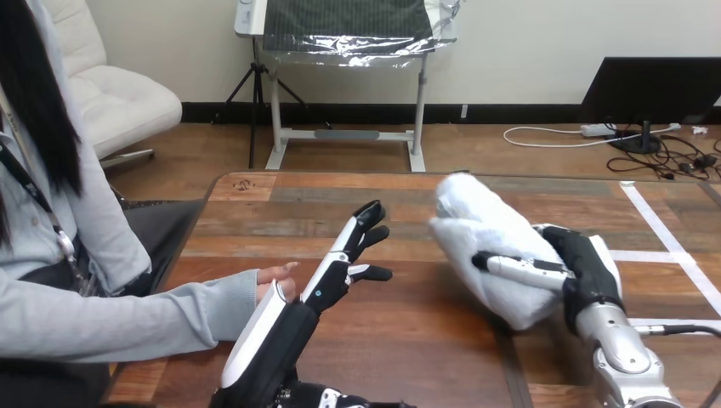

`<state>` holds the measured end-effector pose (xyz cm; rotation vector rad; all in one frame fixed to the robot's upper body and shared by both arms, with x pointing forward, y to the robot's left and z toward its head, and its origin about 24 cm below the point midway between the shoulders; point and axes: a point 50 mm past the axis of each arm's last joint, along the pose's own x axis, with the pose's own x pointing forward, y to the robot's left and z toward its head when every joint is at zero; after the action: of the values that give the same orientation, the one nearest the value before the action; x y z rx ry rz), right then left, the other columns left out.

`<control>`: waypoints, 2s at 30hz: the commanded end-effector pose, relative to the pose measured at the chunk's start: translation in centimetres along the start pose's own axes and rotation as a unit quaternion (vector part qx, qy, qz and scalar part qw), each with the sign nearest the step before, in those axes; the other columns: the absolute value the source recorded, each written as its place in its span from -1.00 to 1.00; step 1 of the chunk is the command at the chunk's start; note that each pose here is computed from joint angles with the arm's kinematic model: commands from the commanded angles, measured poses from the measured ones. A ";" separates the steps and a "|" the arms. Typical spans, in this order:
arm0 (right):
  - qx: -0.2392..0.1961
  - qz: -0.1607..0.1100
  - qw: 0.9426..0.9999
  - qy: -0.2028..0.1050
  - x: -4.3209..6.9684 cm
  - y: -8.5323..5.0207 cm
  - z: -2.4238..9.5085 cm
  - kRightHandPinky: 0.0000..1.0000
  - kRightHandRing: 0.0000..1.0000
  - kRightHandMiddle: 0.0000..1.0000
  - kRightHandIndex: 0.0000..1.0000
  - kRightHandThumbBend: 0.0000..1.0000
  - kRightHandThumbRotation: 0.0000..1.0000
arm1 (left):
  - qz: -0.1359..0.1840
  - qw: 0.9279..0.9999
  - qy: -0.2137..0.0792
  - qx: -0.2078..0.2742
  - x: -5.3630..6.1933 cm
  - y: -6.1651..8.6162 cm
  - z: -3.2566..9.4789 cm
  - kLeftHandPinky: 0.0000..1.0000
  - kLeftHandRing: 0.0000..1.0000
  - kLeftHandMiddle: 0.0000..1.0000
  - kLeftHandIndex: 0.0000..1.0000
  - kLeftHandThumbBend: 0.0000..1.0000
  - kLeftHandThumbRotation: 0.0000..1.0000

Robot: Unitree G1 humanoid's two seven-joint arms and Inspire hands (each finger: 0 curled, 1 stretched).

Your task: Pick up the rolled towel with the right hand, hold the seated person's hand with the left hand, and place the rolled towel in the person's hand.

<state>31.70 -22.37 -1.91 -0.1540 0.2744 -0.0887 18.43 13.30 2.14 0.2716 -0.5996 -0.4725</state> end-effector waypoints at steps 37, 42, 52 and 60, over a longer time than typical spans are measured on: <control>0.079 0.012 0.985 -0.150 0.0 1.8 3.4 -0.42 -0.32 -0.11 -0.10 0.72 -1.00 | 0.040 0.945 0.075 0.316 1.0 9.5 1.4 0.60 0.75 0.84 0.80 1.00 -0.52; 0.081 0.013 0.984 -0.155 -0.1 1.9 3.4 -0.42 -0.32 -0.10 -0.10 0.72 -1.00 | 0.032 0.937 0.087 0.338 1.1 10.6 1.2 0.60 0.75 0.83 0.80 1.00 -0.60; 0.093 0.020 0.981 -0.170 -0.3 2.1 3.5 -0.42 -0.32 -0.11 -0.11 0.69 -1.00 | 0.005 0.925 0.111 0.364 1.4 12.4 0.7 0.61 0.75 0.81 0.81 1.00 -0.62; 0.106 0.024 0.977 -0.181 -0.4 2.1 3.6 -0.43 -0.34 -0.14 -0.12 0.70 -1.00 | -0.011 0.915 0.125 0.382 1.8 13.9 0.4 0.59 0.74 0.77 0.77 1.00 -0.58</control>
<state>30.54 -19.66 -2.06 0.0263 0.0800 -0.0247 22.34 24.06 6.51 1.0202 -0.4423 -0.1917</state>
